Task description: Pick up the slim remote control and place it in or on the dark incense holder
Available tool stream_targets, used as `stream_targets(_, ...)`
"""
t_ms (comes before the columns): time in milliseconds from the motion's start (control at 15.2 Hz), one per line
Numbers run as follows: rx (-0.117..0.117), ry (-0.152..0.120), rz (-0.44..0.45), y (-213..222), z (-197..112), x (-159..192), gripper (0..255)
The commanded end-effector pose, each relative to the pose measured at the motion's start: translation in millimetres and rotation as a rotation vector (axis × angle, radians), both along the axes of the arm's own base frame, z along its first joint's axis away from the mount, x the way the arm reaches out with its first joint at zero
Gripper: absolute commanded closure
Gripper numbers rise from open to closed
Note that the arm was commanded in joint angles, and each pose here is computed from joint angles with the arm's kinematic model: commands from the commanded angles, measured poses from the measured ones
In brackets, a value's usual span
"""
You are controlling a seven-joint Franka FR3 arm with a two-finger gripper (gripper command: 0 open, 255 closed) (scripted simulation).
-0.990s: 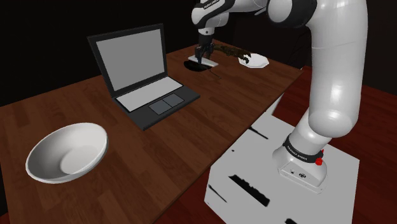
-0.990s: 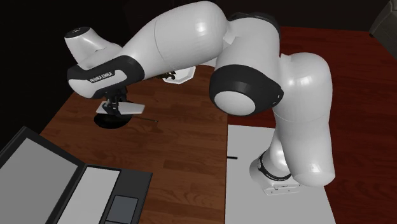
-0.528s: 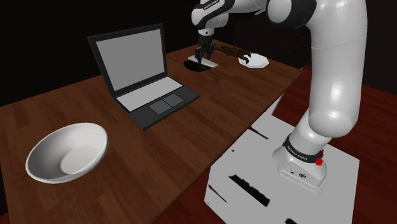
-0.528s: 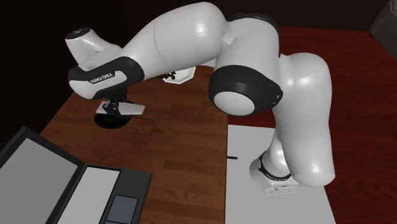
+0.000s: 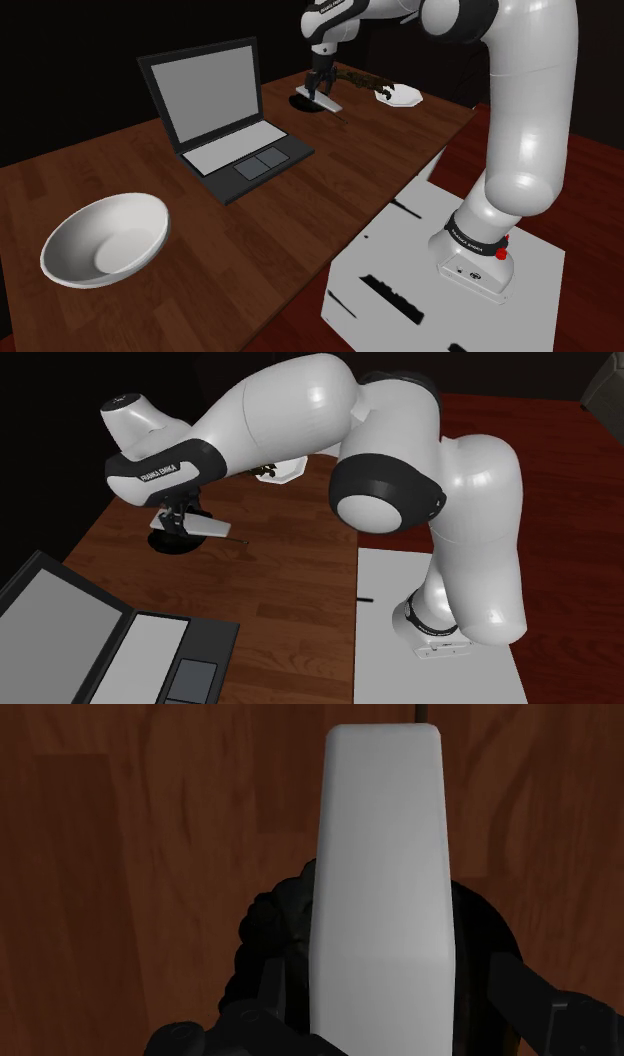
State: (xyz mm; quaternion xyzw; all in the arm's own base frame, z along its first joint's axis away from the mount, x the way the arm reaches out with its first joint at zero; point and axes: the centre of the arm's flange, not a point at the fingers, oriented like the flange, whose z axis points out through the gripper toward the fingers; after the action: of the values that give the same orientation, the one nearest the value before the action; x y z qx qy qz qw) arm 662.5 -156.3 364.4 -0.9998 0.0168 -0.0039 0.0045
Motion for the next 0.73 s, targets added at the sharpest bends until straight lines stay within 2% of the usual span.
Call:
stream_targets(0, 0.0, 0.0, 0.0, 0.2, 20.6, 0.0, 0)
stream_targets(132, 0.0, 0.0, 0.0, -0.1, 44.2, -0.2, 0)
stream_targets(660, 0.0, 0.0, 0.0, -0.1, 44.2, -0.2, 0)
